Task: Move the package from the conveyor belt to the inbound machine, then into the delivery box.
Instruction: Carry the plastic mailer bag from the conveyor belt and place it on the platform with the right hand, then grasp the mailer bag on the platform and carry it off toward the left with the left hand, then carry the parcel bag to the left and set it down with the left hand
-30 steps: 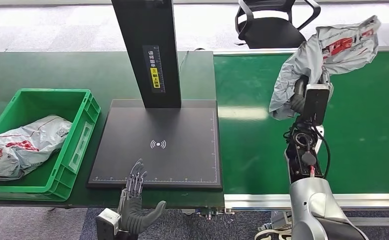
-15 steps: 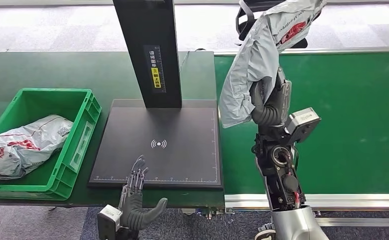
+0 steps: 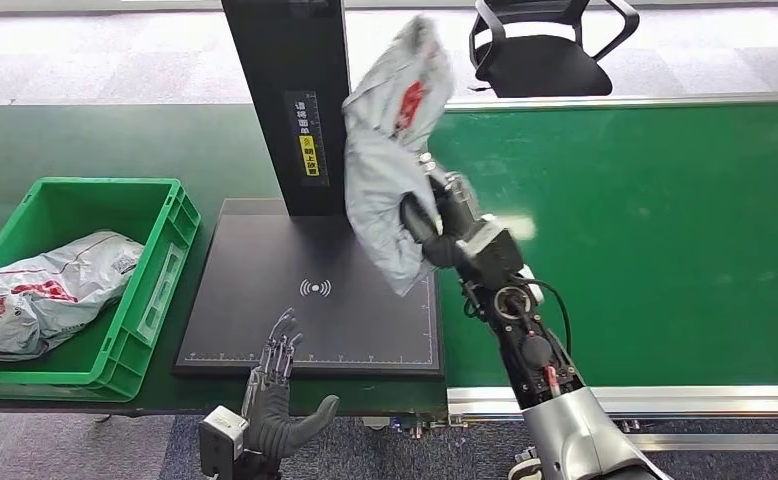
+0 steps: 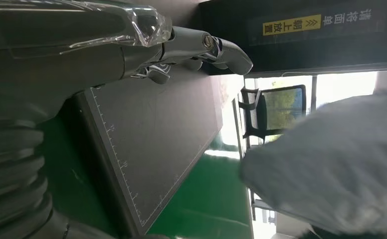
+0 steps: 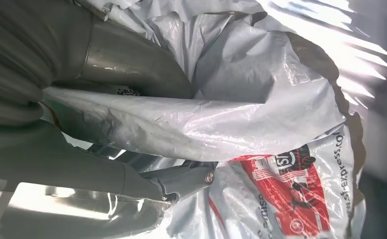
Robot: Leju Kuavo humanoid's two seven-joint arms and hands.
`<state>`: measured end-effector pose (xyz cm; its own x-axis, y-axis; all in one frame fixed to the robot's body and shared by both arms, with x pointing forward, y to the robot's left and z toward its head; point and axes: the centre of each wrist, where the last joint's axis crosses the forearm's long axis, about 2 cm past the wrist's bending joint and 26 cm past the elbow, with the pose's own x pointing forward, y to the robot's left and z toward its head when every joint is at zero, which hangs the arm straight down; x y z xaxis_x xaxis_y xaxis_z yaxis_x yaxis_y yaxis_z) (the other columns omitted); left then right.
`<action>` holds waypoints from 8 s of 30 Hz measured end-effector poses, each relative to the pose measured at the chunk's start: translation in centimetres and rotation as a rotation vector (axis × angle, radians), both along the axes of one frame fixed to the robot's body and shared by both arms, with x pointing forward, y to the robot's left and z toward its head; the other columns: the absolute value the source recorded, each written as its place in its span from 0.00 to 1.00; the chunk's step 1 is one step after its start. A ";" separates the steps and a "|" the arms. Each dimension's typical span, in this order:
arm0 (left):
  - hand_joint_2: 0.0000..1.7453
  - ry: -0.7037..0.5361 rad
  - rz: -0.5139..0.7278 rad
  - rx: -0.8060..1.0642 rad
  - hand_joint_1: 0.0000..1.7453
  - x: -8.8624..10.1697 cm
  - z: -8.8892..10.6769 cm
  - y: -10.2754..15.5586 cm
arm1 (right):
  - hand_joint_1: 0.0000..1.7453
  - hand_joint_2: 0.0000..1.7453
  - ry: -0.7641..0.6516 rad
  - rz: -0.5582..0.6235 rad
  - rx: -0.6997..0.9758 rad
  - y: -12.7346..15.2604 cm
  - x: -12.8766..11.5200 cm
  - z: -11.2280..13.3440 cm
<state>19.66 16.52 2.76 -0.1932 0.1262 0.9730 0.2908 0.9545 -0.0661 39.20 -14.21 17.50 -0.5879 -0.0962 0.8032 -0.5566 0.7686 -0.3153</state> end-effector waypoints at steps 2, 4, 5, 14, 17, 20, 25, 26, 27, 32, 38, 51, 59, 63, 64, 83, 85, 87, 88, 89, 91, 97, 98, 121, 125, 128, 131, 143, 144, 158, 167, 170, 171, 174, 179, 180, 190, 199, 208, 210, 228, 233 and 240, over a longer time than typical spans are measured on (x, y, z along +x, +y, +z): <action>1.00 0.002 -0.007 -0.003 0.00 0.0 -0.1 0.0 | 1.00 1.00 0.035 0.016 -0.160 1.6 -0.3 -1.4; 1.00 0.006 -0.009 -0.004 0.00 -0.1 -0.2 0.0 | 1.00 1.00 0.084 0.027 -0.290 2.7 -0.6 -2.5; 1.00 0.007 -0.009 -0.003 0.00 -0.1 -0.3 0.0 | 1.00 1.00 0.111 0.037 -0.349 3.0 -0.6 -2.9; 1.00 0.037 0.003 0.013 0.00 -0.8 -0.4 0.3 | 0.50 1.00 0.249 0.042 -0.823 4.7 -0.6 -3.9; 1.00 0.043 0.006 0.015 0.00 -1.0 -0.5 0.4 | 0.00 1.00 0.256 0.022 -0.846 4.8 -0.8 -4.3; 1.00 0.045 0.010 0.017 0.00 -1.1 -0.5 0.4 | 0.00 1.00 0.255 -0.001 -0.781 4.8 -0.9 -4.5; 1.00 0.044 0.028 0.024 0.00 -1.1 -0.5 0.5 | 0.00 1.00 0.234 -0.070 -0.580 4.5 -0.6 -4.3; 1.00 0.043 0.036 0.028 0.00 -1.1 -0.5 0.5 | 0.00 1.00 0.221 -0.085 -0.525 4.4 -0.5 -4.2; 1.00 0.040 0.047 0.036 0.00 -1.2 -0.5 0.5 | 0.00 1.00 0.201 -0.099 -0.455 4.3 -0.5 -4.2; 1.00 0.011 0.132 0.125 0.00 -1.7 -0.4 0.8 | 0.00 1.00 0.184 -0.122 0.059 4.7 -2.0 -4.0; 1.00 -0.043 0.232 0.238 0.00 -1.8 0.3 1.1 | 0.00 1.00 0.187 -0.120 0.441 4.6 -6.9 -3.4; 1.00 -0.168 0.366 0.436 0.00 -1.2 2.4 1.3 | 0.00 1.00 0.144 -0.124 0.623 3.1 -10.2 -2.3; 1.00 -0.217 0.346 0.506 0.00 -0.4 3.6 0.6 | 0.00 1.00 0.169 -0.143 0.671 2.7 -11.6 -2.9; 1.00 -0.223 0.344 0.506 0.00 -0.3 3.8 0.6 | 0.00 1.00 0.171 -0.151 0.674 2.7 -11.7 -3.0; 1.00 -0.224 0.345 0.506 0.00 -0.2 3.8 0.5 | 0.00 1.00 0.171 -0.158 0.673 2.6 -11.7 -3.0; 1.00 -0.280 0.257 0.979 0.00 2.5 4.3 -0.7 | 0.00 1.00 0.204 -0.235 0.659 1.0 -11.3 -4.5; 1.00 -0.294 0.218 1.197 0.00 3.1 3.6 -1.3 | 0.00 1.00 0.209 -0.228 0.665 0.7 -11.1 -4.6; 1.00 -0.312 0.183 1.370 0.00 3.3 2.7 -2.0 | 0.00 1.00 0.214 -0.226 0.669 0.5 -11.0 -4.8; 1.00 -0.318 0.164 1.426 0.00 3.3 2.2 -2.4 | 0.00 1.00 0.217 -0.226 0.671 0.4 -11.0 -4.9; 1.00 -0.321 0.146 1.465 0.00 3.3 1.7 -2.7 | 0.00 1.00 0.220 -0.227 0.673 0.2 -10.9 -5.0; 1.00 -0.333 0.108 1.514 0.00 3.5 1.0 -3.2 | 0.00 1.00 0.227 -0.228 0.676 0.0 -10.9 -5.2; 1.00 -0.405 0.039 1.574 0.00 4.8 0.0 -3.9 | 0.00 1.00 0.246 -0.218 0.682 -0.4 -11.0 -5.8; 1.00 -0.413 0.032 1.577 0.00 4.9 -0.1 -3.9 | 0.00 1.00 0.249 -0.217 0.683 -0.5 -11.0 -5.9; 1.00 -0.538 0.102 1.476 1.00 5.6 0.9 -5.1 | 0.00 1.00 0.300 -0.265 0.692 -1.0 -12.0 -7.4; 1.00 -0.566 0.149 1.417 1.00 5.7 1.4 -5.1 | 0.00 1.00 0.305 -0.277 0.692 -1.0 -12.1 -7.6; 1.00 -0.580 0.169 1.390 1.00 5.8 1.7 -5.0 | 0.00 1.00 0.309 -0.282 0.691 -1.0 -12.3 -7.7; 1.00 -0.602 0.182 1.349 1.00 5.8 2.3 -5.1 | 0.00 1.00 0.312 -0.289 0.691 -1.1 -12.4 -7.8; 1.00 -0.952 0.687 0.656 1.00 7.8 14.5 2.2 | 0.00 1.00 0.329 -0.331 0.701 -1.1 -12.7 -8.1; 1.00 -0.963 0.738 0.621 1.00 8.0 15.5 2.9 | 0.00 1.00 0.330 -0.330 0.702 -1.0 -12.7 -8.2; 1.00 -0.994 1.077 0.651 1.00 17.7 25.9 11.9 | 0.00 1.00 0.325 -0.265 0.702 -0.5 -11.4 -7.7; 1.00 -0.523 0.904 0.945 0.99 26.7 27.6 16.1 | 0.00 1.00 0.338 -0.245 0.724 -0.6 -11.5 -7.9; 1.00 -0.302 0.792 1.062 0.99 28.3 26.8 17.0 | 0.00 1.00 0.348 -0.239 0.729 -0.9 -11.9 -8.3; 1.00 -0.249 0.774 1.093 0.99 28.6 26.5 17.3 | 0.00 1.00 0.351 -0.240 0.729 -1.0 -12.0 -8.4; 1.00 -0.159 0.741 1.150 0.99 29.0 25.6 18.2 | 0.00 1.00 0.357 -0.247 0.729 -1.3 -12.2 -8.7; 1.00 -0.104 0.718 1.183 1.00 29.1 24.8 18.9 | 0.00 1.00 0.359 -0.255 0.729 -1.5 -12.3 -8.9; 1.00 -0.093 0.714 1.188 1.00 29.1 24.7 19.0 | 0.00 1.00 0.359 -0.256 0.729 -1.5 -12.3 -8.9; 1.00 0.126 0.715 1.336 1.00 28.8 23.9 21.5 | 0.00 1.00 0.364 -0.258 0.727 -1.7 -12.8 -9.2; 1.00 0.213 0.774 1.378 1.00 28.2 23.7 24.5 | 0.00 1.00 0.367 -0.268 0.725 -1.9 -13.2 -9.4; 1.00 0.355 0.805 1.397 1.00 27.8 23.1 26.1 | 0.00 1.00 0.365 -0.273 0.727 -2.1 -13.4 -9.5; 1.00 0.384 0.808 1.401 1.00 27.7 23.0 26.3 | 0.00 1.00 0.365 -0.273 0.727 -2.1 -13.4 -9.4; 1.00 0.602 0.785 1.466 0.00 26.2 20.0 28.0 | 0.00 1.00 0.355 -0.266 0.739 -1.9 -13.2 -9.0; 1.00 0.590 0.831 1.460 0.00 26.0 20.1 28.5 | 0.00 1.00 0.351 -0.264 0.738 -1.8 -13.2 -8.8; 1.00 0.557 0.897 1.453 0.00 25.8 20.3 29.3 | 0.00 1.00 0.351 -0.262 0.738 -1.8 -13.1 -8.7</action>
